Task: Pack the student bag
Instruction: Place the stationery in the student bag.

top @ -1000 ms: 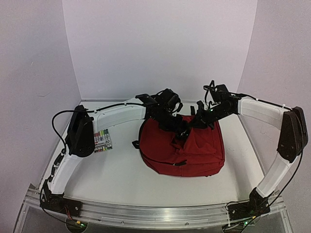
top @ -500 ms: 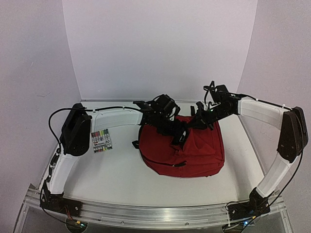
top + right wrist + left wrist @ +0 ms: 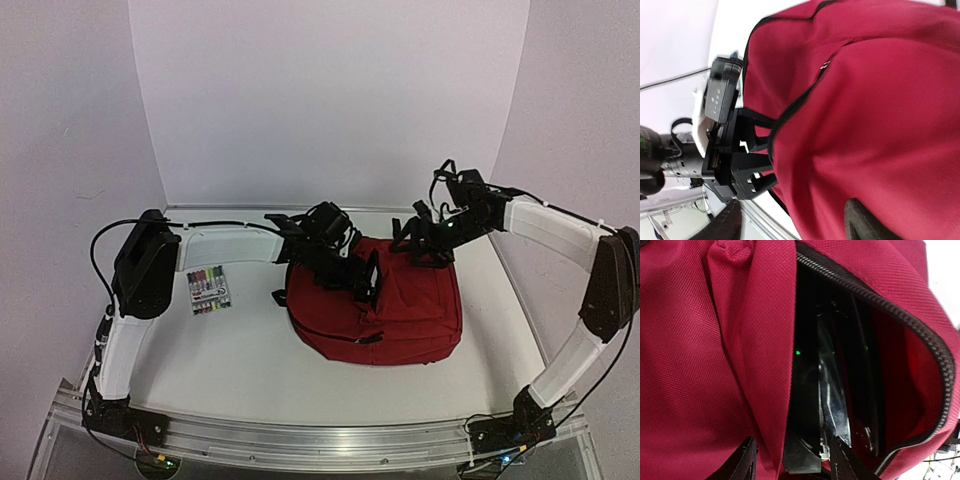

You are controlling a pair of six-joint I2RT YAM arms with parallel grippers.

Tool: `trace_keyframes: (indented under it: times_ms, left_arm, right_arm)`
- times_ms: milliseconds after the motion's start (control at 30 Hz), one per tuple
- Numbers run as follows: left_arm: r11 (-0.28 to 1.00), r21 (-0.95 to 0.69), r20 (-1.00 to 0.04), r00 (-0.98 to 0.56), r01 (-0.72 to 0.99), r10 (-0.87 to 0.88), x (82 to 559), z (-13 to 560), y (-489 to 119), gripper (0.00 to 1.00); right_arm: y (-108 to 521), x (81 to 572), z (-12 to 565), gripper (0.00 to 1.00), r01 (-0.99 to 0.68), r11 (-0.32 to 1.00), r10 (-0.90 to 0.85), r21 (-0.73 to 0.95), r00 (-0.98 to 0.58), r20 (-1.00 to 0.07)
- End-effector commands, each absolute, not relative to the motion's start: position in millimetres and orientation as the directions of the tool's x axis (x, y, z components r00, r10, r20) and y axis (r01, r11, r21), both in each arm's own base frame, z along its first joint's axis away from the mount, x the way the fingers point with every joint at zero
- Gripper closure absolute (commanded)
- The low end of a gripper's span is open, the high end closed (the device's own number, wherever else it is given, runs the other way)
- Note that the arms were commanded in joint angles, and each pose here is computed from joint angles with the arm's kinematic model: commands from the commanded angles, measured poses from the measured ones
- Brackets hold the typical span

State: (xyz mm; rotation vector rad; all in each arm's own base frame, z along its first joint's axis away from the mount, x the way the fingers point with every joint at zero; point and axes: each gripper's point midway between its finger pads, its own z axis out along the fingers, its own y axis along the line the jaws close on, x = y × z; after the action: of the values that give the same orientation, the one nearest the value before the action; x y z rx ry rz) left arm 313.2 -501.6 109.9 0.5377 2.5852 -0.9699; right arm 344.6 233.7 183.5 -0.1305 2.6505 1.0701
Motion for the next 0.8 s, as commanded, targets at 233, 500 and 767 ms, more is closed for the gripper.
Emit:
trace_keyframes:
  times_ms: [233,500,767]
  left_arm:
    - [0.505,-0.679,-0.485,-0.842,0.533,0.237,307,163,-536,0.66]
    - [0.449,-0.711,-0.467,-0.841,0.541,0.273,304,158,-552,0.67]
    - [0.392,-0.753,-0.443,-0.848,0.528,0.291,306,147,-573,0.68]
  right_arm:
    - [113,340,148,0.02,-0.043,0.88,0.077,0.474,-0.97,-0.23]
    - [135,310,105,0.03,-0.012,0.791,0.034,0.612,-0.997,-0.063]
    - [133,310,74,0.09,0.005,0.804,0.016,0.594,-1.0,-0.014]
